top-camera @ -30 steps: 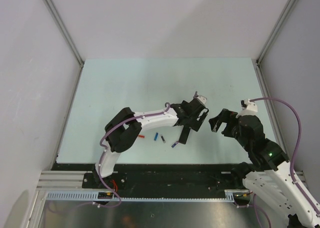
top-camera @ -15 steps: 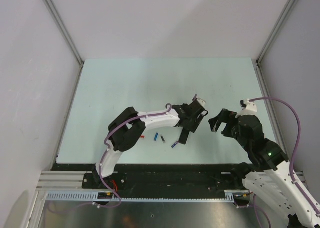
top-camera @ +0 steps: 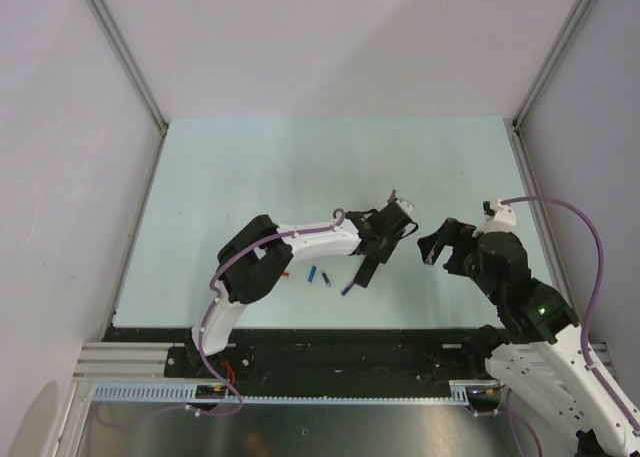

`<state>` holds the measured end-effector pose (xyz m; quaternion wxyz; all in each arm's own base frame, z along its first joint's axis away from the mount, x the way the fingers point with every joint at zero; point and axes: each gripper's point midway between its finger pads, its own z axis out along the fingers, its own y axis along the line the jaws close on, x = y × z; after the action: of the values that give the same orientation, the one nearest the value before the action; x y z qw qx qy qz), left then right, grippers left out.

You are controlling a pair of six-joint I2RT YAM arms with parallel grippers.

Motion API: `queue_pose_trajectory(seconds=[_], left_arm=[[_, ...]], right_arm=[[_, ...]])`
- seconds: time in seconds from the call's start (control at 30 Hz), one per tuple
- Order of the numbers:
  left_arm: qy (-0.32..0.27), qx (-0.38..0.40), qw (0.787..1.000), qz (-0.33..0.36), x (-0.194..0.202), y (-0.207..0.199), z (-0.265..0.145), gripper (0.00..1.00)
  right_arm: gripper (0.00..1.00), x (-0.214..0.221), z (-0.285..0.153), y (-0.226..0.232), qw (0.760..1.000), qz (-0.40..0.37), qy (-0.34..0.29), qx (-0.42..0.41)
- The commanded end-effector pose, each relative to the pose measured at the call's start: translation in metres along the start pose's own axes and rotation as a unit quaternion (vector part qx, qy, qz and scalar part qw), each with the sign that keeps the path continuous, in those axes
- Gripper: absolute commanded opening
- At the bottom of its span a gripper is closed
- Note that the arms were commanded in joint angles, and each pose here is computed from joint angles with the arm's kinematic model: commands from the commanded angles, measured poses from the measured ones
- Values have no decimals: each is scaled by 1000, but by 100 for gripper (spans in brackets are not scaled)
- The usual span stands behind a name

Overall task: Load the batteries into the remote control
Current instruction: Pick up the remote control from the center of the board, then adjust the remote control.

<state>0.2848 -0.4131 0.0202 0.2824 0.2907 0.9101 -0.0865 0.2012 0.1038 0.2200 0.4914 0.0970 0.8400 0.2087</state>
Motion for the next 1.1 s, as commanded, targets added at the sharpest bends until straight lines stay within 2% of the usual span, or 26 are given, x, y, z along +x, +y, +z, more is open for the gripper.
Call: queue_pose_trajectory(seconds=[0.0, 0.17, 0.2, 0.27, 0.3, 0.33, 0.4, 0.43, 0.5, 0.53, 0.63, 0.73, 0.8, 0.83, 0.87, 0.93, 0.97, 1.0, 1.07], left_arm=[[-2, -9, 1000, 1, -2, 6, -12, 25], [-93, 19, 995, -33, -64, 12, -75, 23], [-128, 34, 990, -48, -84, 14, -101, 21], [-154, 58, 983, -77, -101, 23, -122, 19], [-181, 79, 976, -91, -112, 27, -144, 17], [-194, 90, 969, -122, -119, 39, -152, 17], [-215, 153, 953, -146, -119, 39, -167, 15], [-249, 176, 936, -174, -130, 51, -196, 15], [-274, 234, 914, -185, -124, 49, -209, 15], [-311, 265, 891, -200, -132, 55, -239, 15], [-347, 337, 848, -215, -124, 55, -265, 17], [-380, 369, 821, -211, -117, 57, -293, 16], [-413, 399, 793, -204, -113, 58, -314, 17], [-410, 423, 778, -216, -110, 58, -322, 16], [-414, 438, 767, -218, -107, 58, -328, 16], [-430, 468, 739, -224, -104, 60, -342, 15], [-434, 475, 733, -223, -102, 60, -346, 15], [-444, 483, 722, -220, -99, 59, -353, 15], [-457, 483, 714, -219, -98, 62, -358, 16]], right_arm=[[100, -8, -6, 8, 1000, 11, -10, -18], [100, -19, -8, 16, 999, 12, -22, -26], [100, -23, -10, 18, 999, 12, -27, -29], [100, -28, -12, 23, 999, 16, -35, -39], [100, -31, -12, 24, 998, 19, -40, -42], [100, -34, -15, 26, 998, 23, -46, -48], [100, -38, -18, 33, 996, 34, -54, -65], [100, -39, -18, 35, 995, 38, -55, -70], [100, -40, -17, 45, 993, 49, -56, -93], [100, -40, -16, 50, 992, 51, -53, -104], [100, -35, -13, 75, 984, 55, -35, -166], [100, -32, -17, 109, 966, 55, -15, -253], [100, -32, -21, 130, 947, 58, -10, -315], [100, -32, -23, 138, 940, 60, -6, -335], [100, -37, -32, 153, 923, 65, -9, -379], [100, -31, -26, 162, 914, 71, 7, -400], [100, -34, -32, 171, 900, 72, 8, -429], [100, -32, -32, 174, 896, 76, 14, -437], [100, -27, -32, 182, 884, 74, 27, -461]])
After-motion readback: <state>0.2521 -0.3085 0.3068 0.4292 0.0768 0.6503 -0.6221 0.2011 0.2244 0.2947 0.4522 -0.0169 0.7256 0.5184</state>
